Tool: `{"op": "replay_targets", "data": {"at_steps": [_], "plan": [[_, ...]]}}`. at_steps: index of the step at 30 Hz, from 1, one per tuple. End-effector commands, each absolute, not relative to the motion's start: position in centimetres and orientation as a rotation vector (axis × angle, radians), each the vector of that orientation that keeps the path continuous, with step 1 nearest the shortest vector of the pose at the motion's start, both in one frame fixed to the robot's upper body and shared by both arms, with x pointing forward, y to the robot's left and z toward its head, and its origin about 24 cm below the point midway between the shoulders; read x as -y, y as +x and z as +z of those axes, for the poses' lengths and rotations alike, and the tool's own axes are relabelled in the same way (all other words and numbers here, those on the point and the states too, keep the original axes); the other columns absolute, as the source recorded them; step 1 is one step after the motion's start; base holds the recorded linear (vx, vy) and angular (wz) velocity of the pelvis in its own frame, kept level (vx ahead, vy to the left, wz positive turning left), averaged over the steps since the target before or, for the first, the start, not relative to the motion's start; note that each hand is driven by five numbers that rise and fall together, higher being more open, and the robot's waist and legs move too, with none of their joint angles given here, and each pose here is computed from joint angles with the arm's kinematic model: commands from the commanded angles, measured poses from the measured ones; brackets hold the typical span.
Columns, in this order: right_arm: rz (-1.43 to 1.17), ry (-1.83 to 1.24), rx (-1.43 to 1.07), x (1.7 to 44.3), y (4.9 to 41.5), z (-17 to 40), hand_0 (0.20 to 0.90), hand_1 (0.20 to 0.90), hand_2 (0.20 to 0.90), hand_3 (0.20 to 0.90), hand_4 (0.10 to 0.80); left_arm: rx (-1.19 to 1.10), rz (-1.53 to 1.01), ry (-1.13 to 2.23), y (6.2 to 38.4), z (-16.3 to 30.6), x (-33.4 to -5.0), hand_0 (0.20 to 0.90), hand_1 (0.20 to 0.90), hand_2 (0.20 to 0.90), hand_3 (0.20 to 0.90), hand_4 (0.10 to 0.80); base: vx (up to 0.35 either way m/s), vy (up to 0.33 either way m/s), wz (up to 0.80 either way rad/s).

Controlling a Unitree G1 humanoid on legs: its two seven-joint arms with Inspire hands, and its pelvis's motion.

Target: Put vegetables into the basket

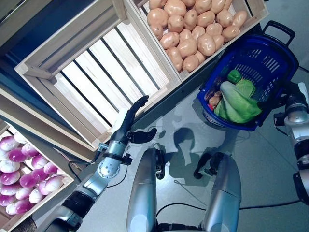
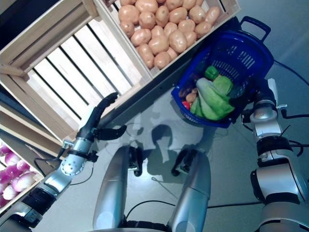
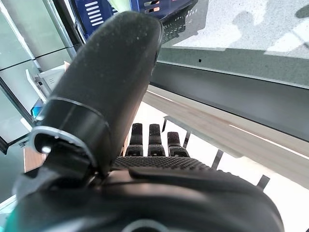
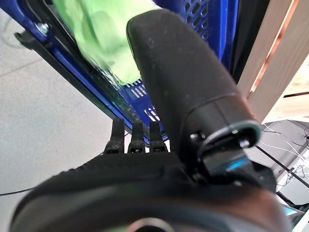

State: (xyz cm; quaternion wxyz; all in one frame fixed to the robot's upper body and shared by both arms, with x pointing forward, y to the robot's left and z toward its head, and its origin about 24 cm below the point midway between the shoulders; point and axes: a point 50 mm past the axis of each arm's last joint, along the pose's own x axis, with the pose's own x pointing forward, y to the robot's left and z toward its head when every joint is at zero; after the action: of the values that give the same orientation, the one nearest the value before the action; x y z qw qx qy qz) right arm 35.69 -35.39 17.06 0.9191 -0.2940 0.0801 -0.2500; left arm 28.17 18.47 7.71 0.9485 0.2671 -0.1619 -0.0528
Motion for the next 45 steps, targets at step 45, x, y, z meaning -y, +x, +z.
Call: {"op": "replay_targets", "data": {"at_steps": [45], "plan": [[0.204,-0.072,-0.676,17.2,19.2,-10.7,0.9,0.9,0.9,0.9,0.8,-0.519,-0.117,0.463,18.1,-10.7,-19.6,0.9,0.9,0.9,0.9,0.8,0.066,0.011,-0.07]]}}
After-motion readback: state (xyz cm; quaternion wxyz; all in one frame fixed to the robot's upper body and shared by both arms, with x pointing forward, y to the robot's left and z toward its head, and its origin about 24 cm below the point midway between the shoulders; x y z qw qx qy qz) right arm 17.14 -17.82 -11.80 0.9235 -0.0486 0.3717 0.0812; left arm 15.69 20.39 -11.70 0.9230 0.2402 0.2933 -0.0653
